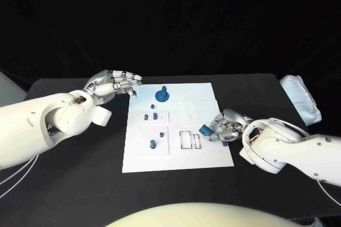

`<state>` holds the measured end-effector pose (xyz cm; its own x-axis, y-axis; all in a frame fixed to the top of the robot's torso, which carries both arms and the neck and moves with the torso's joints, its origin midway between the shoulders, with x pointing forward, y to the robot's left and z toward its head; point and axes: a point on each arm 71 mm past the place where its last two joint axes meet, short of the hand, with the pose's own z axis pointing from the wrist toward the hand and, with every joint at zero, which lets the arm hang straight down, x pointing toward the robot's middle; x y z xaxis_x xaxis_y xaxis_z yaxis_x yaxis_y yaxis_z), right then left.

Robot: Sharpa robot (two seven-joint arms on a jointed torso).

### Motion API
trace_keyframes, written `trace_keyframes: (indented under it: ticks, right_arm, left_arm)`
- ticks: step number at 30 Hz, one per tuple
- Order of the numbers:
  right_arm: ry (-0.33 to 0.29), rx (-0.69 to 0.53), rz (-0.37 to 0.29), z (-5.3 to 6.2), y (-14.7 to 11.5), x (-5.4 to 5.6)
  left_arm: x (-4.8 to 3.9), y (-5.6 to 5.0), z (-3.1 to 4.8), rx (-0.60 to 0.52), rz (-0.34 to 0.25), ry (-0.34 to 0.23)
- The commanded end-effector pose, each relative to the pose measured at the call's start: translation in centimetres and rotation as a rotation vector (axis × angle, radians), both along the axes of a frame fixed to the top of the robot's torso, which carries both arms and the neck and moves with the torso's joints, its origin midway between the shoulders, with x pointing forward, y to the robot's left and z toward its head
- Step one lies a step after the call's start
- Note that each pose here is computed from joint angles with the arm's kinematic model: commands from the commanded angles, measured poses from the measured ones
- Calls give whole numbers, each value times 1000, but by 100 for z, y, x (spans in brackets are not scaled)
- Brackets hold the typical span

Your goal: Assemble the parts on the task board

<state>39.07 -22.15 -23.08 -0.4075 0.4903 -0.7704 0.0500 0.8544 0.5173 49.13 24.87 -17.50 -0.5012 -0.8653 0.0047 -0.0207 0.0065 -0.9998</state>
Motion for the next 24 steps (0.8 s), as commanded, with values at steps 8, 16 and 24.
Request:
trace_keyframes:
  ticks: [8, 16, 24]
  right_arm:
    - [85, 85, 31, 9, 259, -37]
    - [123, 67, 74, -52, 397, -10]
    - [92, 54, 71, -67, 466, 27]
  left_arm:
    - [-9, -38, 8, -10, -28, -2]
    - [-13, -44, 9, -14, -38, -1]
    - [-21, -48, 12, -17, -48, -1]
